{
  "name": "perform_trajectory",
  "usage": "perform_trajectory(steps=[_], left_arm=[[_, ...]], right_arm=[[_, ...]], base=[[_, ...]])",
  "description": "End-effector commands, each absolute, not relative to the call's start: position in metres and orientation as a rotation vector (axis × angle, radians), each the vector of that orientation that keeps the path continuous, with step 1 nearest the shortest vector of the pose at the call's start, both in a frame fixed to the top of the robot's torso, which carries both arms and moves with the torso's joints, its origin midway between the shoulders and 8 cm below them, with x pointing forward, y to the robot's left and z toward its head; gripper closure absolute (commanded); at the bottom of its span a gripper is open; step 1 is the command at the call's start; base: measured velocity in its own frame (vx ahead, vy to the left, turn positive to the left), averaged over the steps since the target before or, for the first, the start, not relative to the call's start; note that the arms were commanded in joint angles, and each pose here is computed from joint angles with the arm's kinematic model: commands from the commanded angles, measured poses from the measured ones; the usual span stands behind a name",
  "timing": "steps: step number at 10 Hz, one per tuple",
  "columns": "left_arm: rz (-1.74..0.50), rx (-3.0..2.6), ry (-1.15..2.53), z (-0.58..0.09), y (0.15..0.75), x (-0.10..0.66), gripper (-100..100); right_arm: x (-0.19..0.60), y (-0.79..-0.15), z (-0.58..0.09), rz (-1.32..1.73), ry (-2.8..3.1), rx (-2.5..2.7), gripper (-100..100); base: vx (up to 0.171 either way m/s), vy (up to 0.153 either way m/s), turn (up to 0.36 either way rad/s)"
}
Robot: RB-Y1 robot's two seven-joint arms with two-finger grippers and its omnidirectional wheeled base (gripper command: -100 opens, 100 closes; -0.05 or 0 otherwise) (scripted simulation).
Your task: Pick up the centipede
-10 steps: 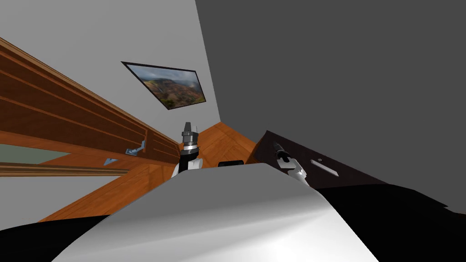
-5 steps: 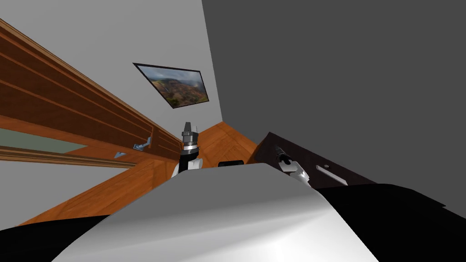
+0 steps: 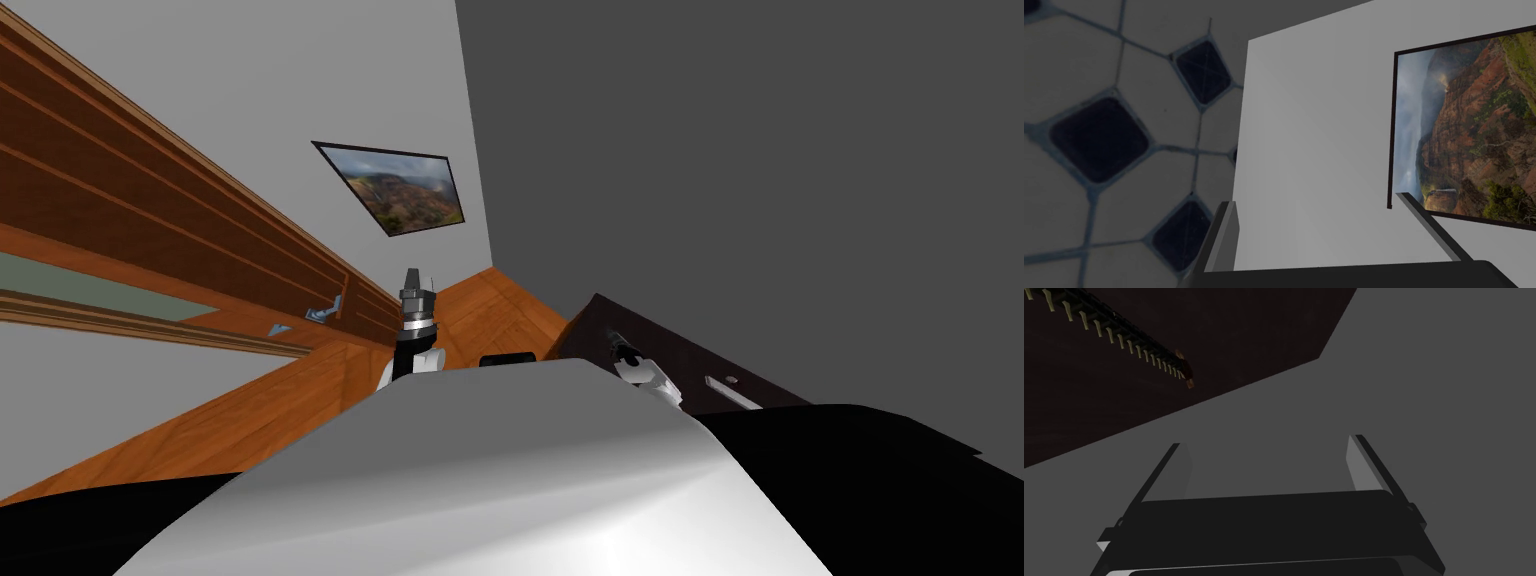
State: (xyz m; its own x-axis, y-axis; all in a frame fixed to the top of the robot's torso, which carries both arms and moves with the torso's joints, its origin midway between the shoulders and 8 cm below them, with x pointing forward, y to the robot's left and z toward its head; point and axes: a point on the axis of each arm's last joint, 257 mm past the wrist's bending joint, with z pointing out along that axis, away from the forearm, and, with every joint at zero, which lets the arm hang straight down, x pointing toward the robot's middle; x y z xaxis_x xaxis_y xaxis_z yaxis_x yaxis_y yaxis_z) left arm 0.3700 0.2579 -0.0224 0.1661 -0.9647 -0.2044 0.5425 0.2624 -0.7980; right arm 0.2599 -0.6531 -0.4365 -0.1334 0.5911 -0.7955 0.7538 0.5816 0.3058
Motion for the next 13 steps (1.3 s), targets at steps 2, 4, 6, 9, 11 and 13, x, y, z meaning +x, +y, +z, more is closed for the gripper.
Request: perform_trajectory(steps=[2,4,6,9,11,13], left_arm=[[-1.186,-0.645,0.808,-0.022,0.258,0.37,0],[-1.185,-0.645,0.808,-0.022,0.258,0.37,0],[-1.185,-0.645,0.808,-0.022,0.258,0.37,0],[-1.186,-0.645,0.808,-0.022,0.258,0.37,0],[-1.185,-0.645,0.808,-0.022,0.258,0.37,0],[-1.185,-0.645,0.808,-0.022,0.258,0.37,0]], right_arm=[[0.236,-0.662,-0.455,-0.265,1.874,1.119,-100],[0.221,-0.666,-0.466,-0.306,1.91,1.129,-100],[0.218,-0.667,-0.468,-0.311,1.913,1.134,-100],[0.169,-0.679,-0.496,-0.429,2.014,1.166,-100],[0.144,-0.684,-0.508,-0.487,2.064,1.178,-100],[0.127,-0.686,-0.515,-0.525,2.098,1.184,-100]], base=[[0.015,-0.051,0.108],[-0.001,-0.025,0.051],[0.004,-0.027,0.04],[0.013,-0.053,0.157],[0.019,-0.065,0.139],[0.016,-0.043,0.084]])
